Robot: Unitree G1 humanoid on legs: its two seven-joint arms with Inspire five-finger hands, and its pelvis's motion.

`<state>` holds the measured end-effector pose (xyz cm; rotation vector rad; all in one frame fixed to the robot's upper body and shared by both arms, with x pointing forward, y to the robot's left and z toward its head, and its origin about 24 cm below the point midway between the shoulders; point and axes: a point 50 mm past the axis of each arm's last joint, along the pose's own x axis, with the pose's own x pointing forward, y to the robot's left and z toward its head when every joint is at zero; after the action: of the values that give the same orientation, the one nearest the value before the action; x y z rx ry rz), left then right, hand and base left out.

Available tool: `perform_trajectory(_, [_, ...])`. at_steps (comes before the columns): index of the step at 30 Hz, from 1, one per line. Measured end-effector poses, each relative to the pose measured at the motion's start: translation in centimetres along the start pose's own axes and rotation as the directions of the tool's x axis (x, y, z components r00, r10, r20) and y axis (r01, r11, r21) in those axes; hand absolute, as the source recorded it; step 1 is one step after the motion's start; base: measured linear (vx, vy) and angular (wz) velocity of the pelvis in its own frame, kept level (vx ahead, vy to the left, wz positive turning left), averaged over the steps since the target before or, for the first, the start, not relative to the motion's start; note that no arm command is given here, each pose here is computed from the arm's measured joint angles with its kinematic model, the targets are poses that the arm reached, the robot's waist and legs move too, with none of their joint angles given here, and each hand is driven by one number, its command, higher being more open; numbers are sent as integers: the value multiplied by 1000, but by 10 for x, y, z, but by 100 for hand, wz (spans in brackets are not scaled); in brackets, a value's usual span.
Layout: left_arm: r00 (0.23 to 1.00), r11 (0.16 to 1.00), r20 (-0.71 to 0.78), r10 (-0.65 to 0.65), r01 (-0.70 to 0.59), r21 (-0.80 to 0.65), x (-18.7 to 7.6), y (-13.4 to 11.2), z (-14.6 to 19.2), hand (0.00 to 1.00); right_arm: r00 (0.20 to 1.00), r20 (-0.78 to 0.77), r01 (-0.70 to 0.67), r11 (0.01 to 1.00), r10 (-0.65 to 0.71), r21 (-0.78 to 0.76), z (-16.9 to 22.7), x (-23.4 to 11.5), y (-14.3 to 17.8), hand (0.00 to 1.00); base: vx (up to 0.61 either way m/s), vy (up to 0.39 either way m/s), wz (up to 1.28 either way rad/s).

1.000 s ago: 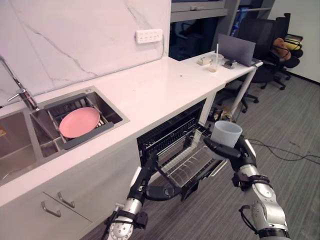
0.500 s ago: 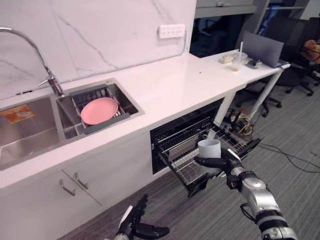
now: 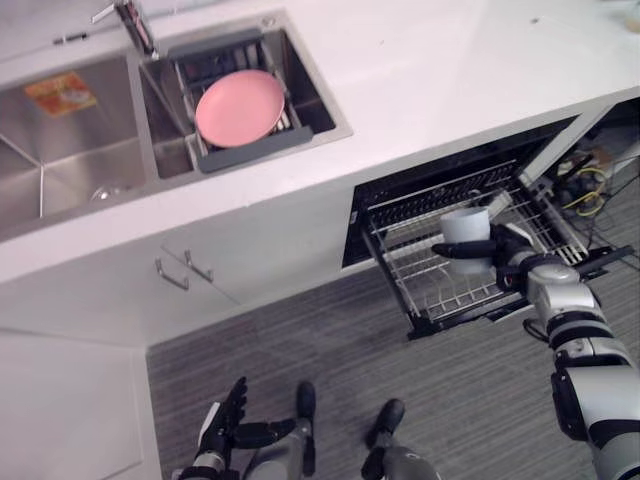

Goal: Walk over to the sink, pick up the cup, carry it to the dishwasher, place the cup inside the dishwasher, then close the dishwasher door

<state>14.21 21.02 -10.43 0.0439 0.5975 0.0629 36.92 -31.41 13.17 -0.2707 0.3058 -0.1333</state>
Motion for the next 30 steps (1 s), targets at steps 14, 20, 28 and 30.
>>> perform_trajectory(14, [998,997,45,-39,42,-69,10,-15,15,100,996,-82,40,999,-41,-7,7,-3,-26,0,-24,21,7])
perform_trajectory(20, [997,995,58,-59,63,-80,14,-21,21,100,991,-125,44,999,-43,0,0,-3,-28,0,-5,8,4])
perform_trajectory(28, [995,994,72,-66,72,-83,16,-27,25,100,998,-52,42,999,-41,13,32,-1,-28,100,-5,9,2])
perform_trajectory(30, [995,993,73,-65,72,-96,16,-27,25,100,998,-44,44,999,-43,14,35,-1,-28,100,34,14,2])
